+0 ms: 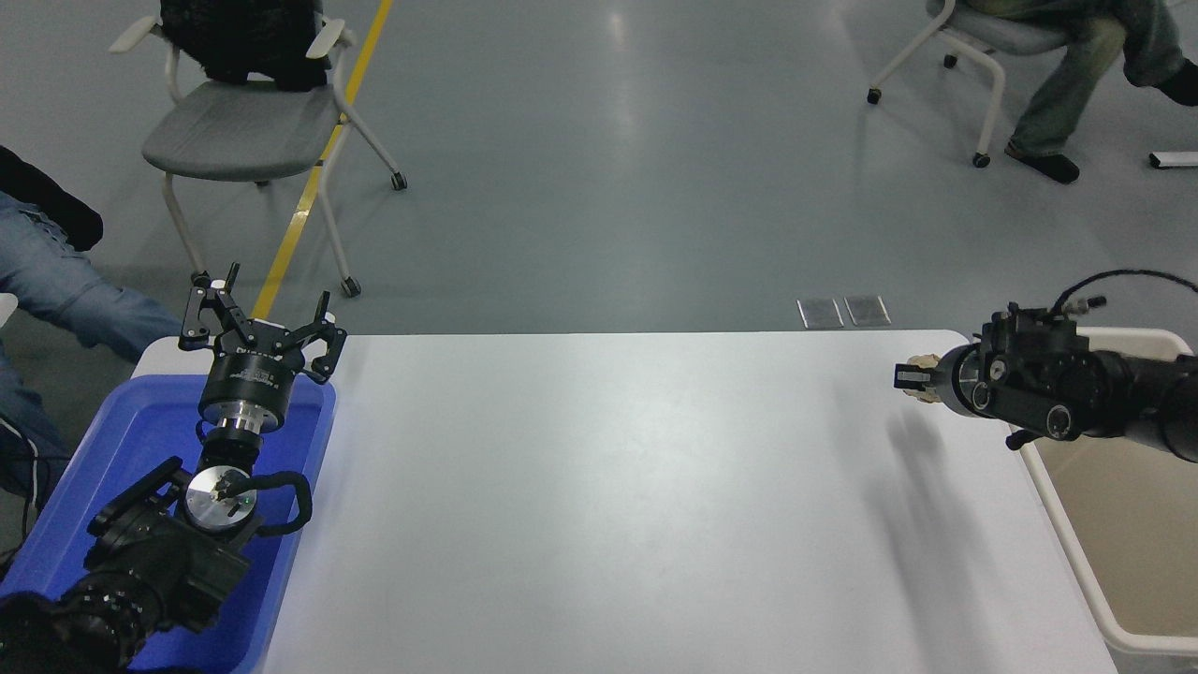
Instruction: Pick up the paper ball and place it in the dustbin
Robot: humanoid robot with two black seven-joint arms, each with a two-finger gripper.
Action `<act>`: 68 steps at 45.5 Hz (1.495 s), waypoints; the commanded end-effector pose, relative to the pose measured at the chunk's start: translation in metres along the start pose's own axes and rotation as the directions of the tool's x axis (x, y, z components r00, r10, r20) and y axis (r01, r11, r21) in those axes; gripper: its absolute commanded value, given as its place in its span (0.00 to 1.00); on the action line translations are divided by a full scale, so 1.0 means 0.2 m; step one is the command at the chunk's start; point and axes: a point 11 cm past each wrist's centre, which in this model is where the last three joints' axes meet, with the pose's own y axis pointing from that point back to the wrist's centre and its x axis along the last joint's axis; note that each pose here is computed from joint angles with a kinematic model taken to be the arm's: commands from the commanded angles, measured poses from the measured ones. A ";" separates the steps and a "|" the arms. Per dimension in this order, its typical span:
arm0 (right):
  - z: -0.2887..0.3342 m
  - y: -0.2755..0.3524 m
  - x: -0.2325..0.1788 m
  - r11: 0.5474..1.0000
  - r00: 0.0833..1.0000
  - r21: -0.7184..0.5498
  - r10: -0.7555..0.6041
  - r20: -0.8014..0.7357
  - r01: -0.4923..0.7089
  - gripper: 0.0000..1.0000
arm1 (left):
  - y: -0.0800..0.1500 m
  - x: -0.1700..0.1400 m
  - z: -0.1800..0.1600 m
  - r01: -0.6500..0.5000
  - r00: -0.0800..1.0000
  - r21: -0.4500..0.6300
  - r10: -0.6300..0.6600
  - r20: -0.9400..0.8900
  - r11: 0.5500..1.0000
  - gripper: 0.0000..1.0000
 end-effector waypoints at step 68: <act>0.19 1.18 0.74 0.998 0.982 -0.027 0.054 -0.183 -0.060 0.00 | 0.00 0.00 0.00 -0.001 1.000 0.000 0.001 0.000 1.000 0.99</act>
